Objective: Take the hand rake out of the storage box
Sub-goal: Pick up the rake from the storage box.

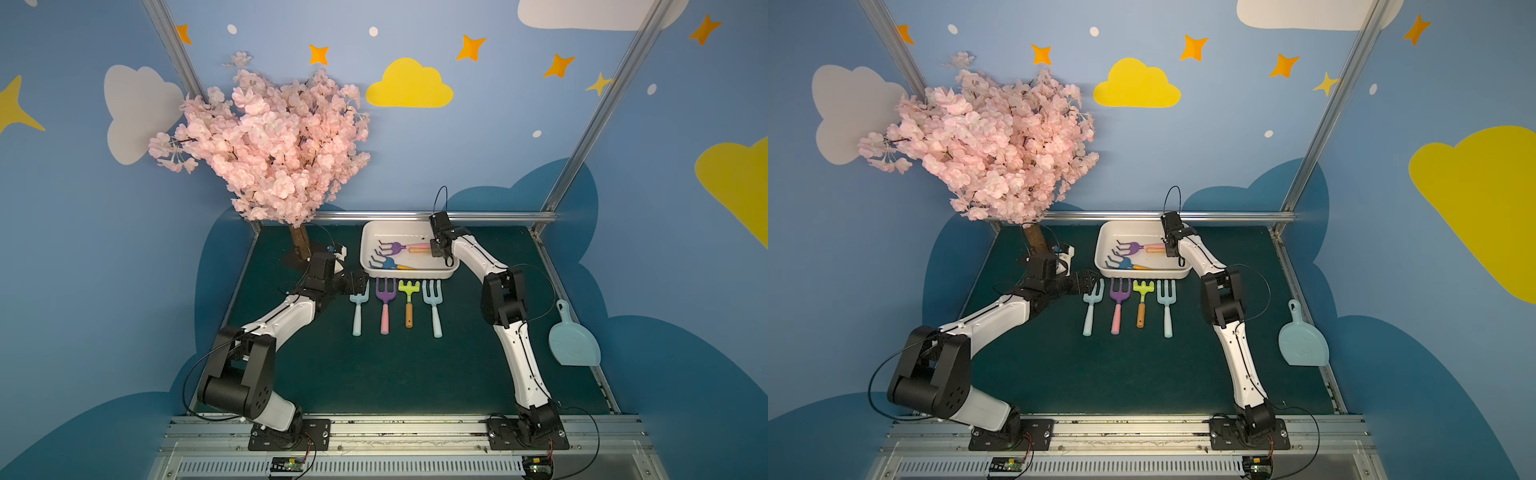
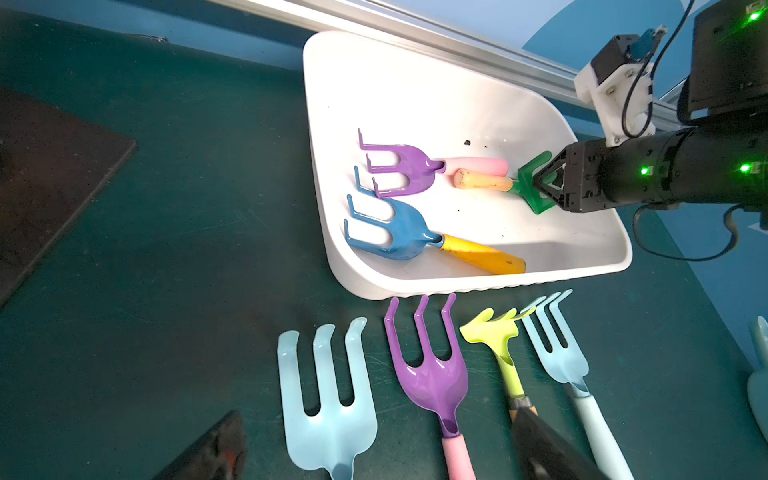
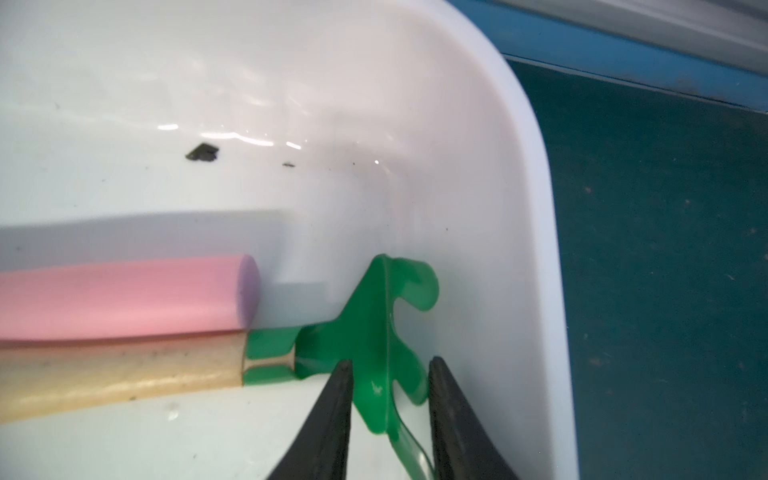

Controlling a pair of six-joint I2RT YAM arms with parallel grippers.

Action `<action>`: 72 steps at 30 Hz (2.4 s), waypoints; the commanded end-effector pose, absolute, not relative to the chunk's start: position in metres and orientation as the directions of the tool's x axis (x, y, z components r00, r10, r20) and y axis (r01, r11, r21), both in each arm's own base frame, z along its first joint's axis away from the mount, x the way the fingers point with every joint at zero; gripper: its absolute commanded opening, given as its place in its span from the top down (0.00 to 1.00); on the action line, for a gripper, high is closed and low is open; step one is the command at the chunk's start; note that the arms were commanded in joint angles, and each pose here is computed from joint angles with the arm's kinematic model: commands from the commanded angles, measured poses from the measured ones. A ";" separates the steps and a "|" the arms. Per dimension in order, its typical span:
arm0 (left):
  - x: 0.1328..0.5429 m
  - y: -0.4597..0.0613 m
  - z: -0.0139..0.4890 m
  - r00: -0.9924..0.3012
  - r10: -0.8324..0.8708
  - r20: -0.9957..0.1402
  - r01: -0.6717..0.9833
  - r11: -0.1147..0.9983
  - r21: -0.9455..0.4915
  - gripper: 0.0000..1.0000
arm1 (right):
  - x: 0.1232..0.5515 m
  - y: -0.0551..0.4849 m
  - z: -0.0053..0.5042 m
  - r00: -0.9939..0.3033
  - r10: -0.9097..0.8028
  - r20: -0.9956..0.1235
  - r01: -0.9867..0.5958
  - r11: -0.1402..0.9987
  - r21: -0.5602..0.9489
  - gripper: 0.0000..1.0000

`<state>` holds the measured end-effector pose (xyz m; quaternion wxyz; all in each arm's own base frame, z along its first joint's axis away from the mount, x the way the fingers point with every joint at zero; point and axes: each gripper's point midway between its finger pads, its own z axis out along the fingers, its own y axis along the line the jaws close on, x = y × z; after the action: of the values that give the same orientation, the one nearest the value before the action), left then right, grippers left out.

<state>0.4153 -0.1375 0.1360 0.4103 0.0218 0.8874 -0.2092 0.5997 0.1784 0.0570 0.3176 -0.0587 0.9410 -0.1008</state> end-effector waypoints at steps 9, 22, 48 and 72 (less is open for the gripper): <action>0.420 -0.137 0.141 -0.656 -0.135 -0.743 0.210 0.912 -0.352 0.00 | 0.606 0.180 0.062 -0.795 -0.147 -0.588 -0.079 0.987 -0.139 1.00; 0.405 -0.135 0.170 -0.607 -0.177 -0.775 0.227 0.896 -0.383 0.00 | 0.585 0.189 0.173 -0.691 -0.159 -0.705 -0.196 0.980 -0.030 1.00; 0.339 -0.294 0.188 -0.443 0.451 -0.775 0.783 0.615 -0.089 0.06 | 0.385 0.258 0.189 -0.558 -0.382 -0.737 -0.701 0.692 0.171 1.00; 0.357 -0.317 0.133 -0.490 0.611 -0.622 0.748 0.661 0.060 0.78 | 0.373 0.256 0.169 -0.572 -0.470 -0.672 -0.743 0.645 0.180 1.00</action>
<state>0.3518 -0.3168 0.1346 0.3129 0.4009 0.8524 -0.1217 0.3767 0.2507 0.1664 0.3097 -0.3443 0.8592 0.2176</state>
